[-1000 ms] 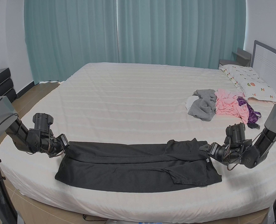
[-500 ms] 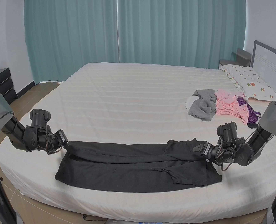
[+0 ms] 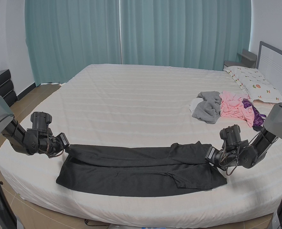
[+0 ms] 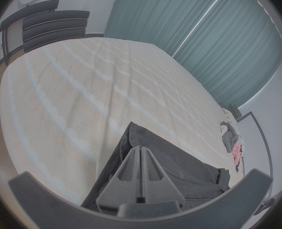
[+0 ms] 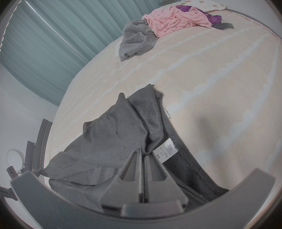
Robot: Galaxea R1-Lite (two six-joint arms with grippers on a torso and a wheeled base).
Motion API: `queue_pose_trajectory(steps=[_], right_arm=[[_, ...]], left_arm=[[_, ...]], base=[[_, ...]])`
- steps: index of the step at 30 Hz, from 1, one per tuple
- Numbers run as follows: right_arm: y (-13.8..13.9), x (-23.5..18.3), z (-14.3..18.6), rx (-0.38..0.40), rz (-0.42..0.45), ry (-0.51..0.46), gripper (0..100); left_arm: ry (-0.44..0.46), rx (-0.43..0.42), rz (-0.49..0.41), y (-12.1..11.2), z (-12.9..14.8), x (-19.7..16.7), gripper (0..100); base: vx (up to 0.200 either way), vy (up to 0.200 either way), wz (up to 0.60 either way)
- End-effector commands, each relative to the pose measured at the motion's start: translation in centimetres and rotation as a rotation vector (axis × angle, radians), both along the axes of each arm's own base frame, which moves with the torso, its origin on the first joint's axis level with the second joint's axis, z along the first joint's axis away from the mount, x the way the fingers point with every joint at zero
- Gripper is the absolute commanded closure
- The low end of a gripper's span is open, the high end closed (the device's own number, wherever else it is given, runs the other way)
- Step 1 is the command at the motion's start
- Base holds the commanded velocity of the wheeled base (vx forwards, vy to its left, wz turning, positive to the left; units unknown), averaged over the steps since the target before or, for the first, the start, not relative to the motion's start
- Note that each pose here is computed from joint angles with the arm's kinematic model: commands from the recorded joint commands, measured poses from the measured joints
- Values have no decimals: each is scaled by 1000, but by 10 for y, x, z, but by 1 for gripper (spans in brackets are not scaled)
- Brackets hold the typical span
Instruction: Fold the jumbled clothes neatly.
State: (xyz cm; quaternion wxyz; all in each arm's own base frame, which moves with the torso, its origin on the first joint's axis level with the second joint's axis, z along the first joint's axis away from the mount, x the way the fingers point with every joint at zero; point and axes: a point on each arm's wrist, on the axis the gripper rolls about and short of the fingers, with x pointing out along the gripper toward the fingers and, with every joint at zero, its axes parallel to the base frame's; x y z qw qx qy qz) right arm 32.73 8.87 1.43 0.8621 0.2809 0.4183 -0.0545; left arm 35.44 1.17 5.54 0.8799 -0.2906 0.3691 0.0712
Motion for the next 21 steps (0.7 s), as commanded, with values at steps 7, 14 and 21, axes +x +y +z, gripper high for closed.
queue_pose_trajectory(steps=[7,14,21], right_arm=[[0,-1,1,0,0,0,100],[0,-1,3,8,1,-12,0],[4,6,5,44,-27,-20,0]], left_arm=[[4,0,1,0,-1,0,100],[5,0,1,0,-2,0,100],[5,0,-3,-1,-2,0,100]], base=[[0,0,0],[0,0,0],[0,0,0]])
